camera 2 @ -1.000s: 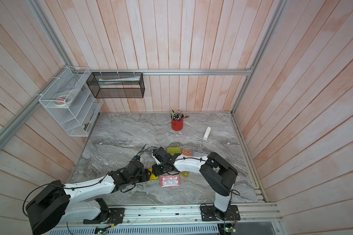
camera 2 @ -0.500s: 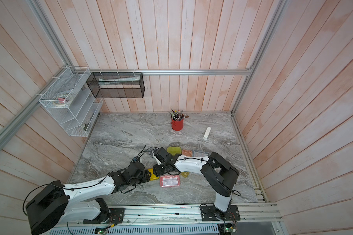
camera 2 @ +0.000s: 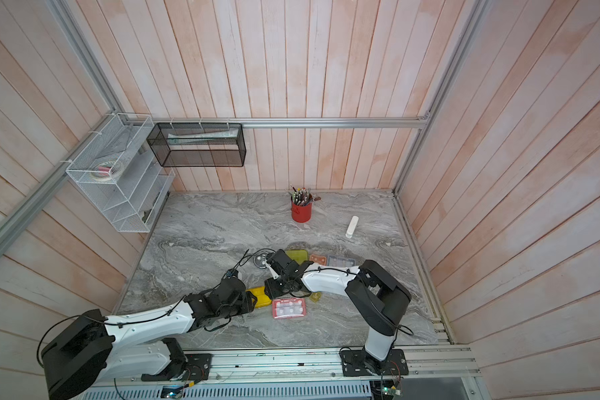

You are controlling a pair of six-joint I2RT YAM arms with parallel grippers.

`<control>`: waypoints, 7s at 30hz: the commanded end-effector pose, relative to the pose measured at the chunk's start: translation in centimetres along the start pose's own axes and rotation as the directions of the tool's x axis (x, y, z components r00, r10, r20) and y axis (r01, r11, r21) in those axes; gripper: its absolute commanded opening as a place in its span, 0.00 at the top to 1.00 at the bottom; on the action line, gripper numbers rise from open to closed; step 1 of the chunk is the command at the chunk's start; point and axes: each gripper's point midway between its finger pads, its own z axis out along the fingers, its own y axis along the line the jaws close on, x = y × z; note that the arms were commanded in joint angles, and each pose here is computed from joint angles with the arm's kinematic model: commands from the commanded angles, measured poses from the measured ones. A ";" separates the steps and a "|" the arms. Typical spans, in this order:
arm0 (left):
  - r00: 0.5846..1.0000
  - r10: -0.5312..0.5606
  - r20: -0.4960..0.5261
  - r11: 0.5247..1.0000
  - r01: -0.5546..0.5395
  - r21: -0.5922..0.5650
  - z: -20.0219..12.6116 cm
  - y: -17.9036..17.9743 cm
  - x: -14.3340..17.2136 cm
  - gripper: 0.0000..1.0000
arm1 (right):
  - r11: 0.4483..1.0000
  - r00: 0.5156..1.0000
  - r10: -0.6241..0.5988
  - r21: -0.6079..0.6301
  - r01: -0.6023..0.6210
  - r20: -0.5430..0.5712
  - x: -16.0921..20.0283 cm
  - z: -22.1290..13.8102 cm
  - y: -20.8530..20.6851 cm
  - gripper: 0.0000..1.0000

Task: Close pillboxes
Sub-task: Close the lid on the pillbox.

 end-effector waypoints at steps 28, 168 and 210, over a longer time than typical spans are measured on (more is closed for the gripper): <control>0.978 -0.100 -0.181 0.991 0.082 -0.106 -2.9 6.2 6.5 0.35 | 0.998 0.996 -0.020 -0.053 0.016 -0.084 3.4 -0.3 -0.4 0.44; 0.979 -0.076 -0.191 0.990 0.096 0.099 -1.1 2.4 2.4 0.31 | 0.961 0.991 0.126 -0.242 -0.134 -0.051 2.3 -2.2 -0.7 0.44; 0.961 -0.043 -0.272 0.996 0.022 -0.081 0.2 4.3 2.9 0.29 | 0.997 0.991 0.041 -0.052 -0.048 -0.128 3.6 -0.4 -2.0 0.50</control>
